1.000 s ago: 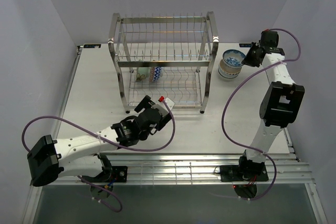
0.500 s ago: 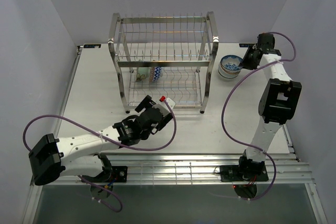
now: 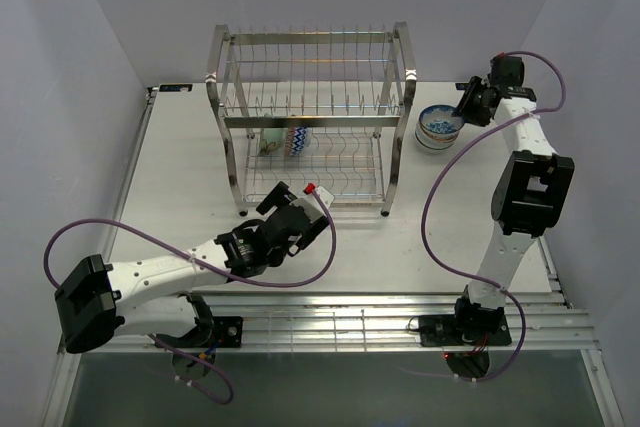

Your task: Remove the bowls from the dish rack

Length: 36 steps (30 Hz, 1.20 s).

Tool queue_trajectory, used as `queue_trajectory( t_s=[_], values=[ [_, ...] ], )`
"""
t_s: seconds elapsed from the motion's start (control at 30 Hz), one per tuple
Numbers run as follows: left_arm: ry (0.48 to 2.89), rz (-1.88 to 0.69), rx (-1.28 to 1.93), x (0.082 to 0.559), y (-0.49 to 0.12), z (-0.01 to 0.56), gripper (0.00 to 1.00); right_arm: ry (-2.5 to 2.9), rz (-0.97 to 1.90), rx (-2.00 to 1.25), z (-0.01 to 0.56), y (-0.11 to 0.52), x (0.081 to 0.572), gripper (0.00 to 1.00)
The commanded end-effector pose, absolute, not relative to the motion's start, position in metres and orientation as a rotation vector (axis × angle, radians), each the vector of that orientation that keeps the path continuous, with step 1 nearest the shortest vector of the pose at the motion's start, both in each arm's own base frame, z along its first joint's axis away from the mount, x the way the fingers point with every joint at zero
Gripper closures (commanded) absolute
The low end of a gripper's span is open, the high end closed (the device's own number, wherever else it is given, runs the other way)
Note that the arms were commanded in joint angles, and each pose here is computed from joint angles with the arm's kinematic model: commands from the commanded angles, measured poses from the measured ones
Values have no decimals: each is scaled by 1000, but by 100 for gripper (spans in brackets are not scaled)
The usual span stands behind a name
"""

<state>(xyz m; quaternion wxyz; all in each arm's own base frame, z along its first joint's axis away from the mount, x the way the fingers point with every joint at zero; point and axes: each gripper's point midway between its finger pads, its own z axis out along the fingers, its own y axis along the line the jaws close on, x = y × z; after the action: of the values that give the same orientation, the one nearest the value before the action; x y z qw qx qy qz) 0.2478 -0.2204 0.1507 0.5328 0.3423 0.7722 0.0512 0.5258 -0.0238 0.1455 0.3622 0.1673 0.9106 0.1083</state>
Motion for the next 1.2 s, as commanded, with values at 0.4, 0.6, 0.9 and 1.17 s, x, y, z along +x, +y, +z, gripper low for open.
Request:
queue_trajectory(
  t_s=[0.4,0.6,0.9,1.17],
  values=[
    [1846,78,751,257,-221,165,2,2244,281,418,205,-21,518,50],
    [1877,60,748,260,-223,158,2,2177,262,389,241,-22,495,43],
    [1904,40,760,263,-224,146,2,2150,342,390,246,-4,423,30],
    [1944,70,708,270,-220,139,2,2124,543,366,204,35,350,32]
  ],
)
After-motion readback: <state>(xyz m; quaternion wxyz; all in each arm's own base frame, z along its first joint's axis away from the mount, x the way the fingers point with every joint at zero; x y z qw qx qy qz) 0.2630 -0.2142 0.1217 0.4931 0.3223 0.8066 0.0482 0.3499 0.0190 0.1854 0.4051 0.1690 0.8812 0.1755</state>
